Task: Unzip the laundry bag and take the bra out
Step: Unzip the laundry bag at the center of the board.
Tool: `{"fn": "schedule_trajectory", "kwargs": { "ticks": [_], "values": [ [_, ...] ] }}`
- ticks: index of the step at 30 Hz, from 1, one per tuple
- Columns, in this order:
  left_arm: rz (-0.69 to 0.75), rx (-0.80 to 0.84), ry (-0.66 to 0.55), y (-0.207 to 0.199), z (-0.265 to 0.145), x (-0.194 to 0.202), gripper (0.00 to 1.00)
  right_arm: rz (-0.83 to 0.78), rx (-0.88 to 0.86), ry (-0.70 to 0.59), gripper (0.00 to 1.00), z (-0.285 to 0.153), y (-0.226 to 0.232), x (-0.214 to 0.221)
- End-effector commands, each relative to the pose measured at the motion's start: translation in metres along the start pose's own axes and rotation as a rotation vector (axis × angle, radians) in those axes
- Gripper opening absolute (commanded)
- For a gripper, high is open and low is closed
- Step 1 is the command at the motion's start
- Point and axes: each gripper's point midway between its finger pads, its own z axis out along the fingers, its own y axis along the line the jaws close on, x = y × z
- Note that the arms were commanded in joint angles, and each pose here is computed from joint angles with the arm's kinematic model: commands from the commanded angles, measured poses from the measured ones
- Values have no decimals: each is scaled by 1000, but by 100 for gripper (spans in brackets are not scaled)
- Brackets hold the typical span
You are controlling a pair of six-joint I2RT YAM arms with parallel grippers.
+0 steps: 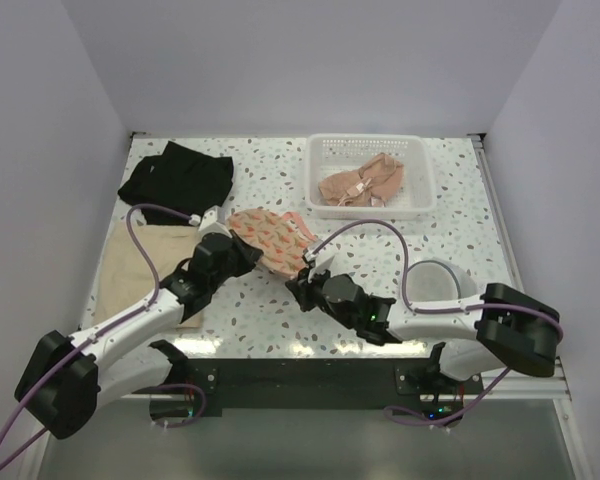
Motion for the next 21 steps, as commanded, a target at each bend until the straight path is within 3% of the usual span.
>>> {"fn": "schedule_trajectory", "kwargs": {
  "ticks": [1,21],
  "values": [
    [54,-73,-153,7,8,-38,0,-2,20,15,0,-15,-8,5],
    [114,-103,-159,13,13,-39,0,28,94,38,0,-45,-38,23]
  ]
}}
